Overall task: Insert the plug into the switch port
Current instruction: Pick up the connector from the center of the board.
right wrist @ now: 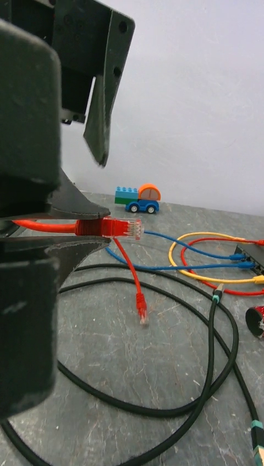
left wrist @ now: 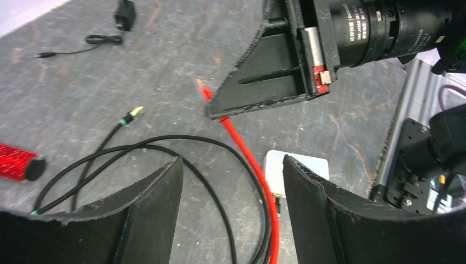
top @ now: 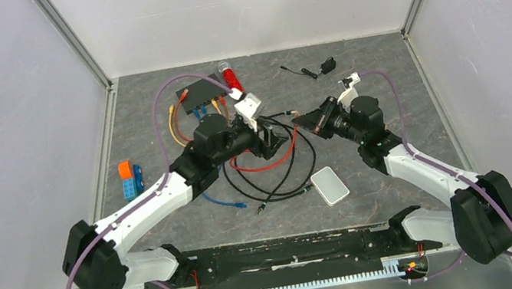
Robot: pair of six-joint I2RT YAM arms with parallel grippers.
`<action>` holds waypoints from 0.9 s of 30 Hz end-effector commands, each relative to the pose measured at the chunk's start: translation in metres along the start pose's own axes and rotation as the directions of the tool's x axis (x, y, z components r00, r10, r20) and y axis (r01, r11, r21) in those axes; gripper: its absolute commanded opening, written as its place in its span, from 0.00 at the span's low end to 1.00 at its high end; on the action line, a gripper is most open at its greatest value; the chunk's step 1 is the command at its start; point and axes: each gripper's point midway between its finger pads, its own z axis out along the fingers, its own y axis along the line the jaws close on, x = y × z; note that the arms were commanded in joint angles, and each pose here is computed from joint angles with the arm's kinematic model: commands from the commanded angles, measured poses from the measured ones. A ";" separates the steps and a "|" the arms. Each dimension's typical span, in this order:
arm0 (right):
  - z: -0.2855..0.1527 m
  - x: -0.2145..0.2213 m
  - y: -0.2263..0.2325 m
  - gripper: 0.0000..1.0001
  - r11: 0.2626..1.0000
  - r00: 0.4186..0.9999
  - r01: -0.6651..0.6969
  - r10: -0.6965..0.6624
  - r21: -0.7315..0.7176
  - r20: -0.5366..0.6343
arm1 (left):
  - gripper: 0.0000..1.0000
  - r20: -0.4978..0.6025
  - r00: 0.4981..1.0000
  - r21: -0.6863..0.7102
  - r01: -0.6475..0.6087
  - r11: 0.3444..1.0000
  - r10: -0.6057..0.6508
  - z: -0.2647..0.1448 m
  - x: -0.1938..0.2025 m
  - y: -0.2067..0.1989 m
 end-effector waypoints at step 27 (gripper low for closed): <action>-0.028 -0.032 0.029 0.54 0.940 0.970 0.226 -0.240 -0.257 -0.025 | 0.02 -0.170 0.967 0.187 -0.155 0.970 0.188 0.016 0.064 -0.029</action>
